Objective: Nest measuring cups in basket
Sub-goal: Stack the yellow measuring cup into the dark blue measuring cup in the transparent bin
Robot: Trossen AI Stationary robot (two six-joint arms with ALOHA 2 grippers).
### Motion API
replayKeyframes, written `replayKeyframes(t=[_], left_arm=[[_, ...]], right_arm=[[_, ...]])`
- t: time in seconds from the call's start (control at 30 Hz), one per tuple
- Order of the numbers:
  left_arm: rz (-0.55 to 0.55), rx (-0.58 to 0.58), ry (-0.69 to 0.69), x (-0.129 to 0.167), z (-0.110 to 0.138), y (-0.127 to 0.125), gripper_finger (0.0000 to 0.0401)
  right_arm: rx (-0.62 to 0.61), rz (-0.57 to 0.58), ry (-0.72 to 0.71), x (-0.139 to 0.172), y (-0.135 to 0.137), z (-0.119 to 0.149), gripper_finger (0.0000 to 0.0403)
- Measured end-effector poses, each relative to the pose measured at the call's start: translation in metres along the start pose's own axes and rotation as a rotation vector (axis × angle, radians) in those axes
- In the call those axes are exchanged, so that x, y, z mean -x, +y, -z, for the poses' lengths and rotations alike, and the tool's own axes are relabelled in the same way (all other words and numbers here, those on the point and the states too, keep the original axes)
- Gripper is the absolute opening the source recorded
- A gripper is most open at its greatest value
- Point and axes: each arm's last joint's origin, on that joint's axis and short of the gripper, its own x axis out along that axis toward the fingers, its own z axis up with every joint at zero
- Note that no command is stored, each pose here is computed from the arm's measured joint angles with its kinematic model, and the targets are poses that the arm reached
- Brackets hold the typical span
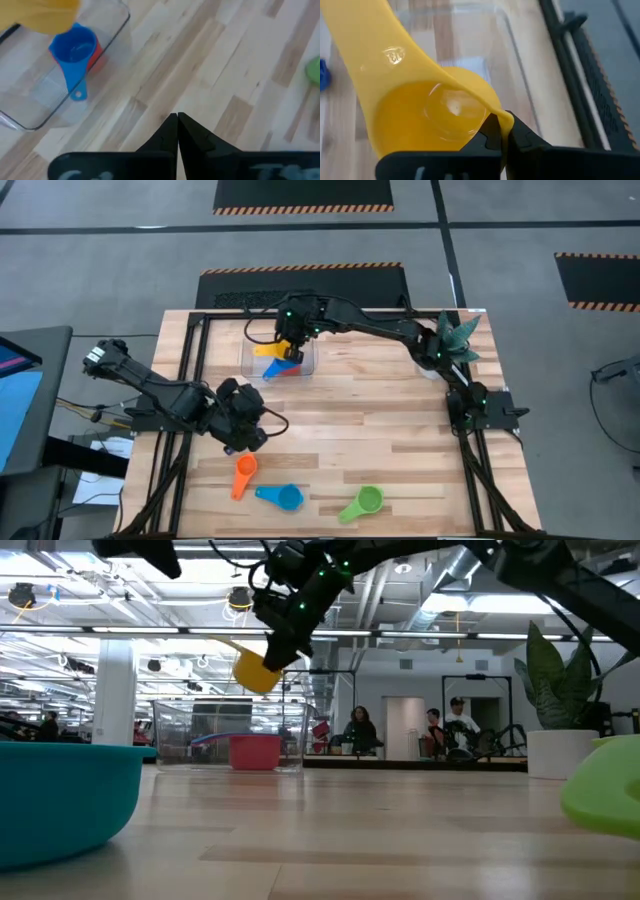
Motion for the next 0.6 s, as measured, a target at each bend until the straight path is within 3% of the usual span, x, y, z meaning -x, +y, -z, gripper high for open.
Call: replayKeyframes(t=[0.23, 0.6], left_arm=[[0.024, 0.048, -0.079, -0.001, -0.005, -0.006, 0.0], [0.028, 0.037, -0.116, -0.001, -0.007, -0.008, 0.0]], right_arm=[[0.05, 0.0, -0.018, -0.022, 0.007, 0.002, 0.0006], [0.109, 0.01, -0.062, -0.022, 0.007, -0.003, 0.0006]])
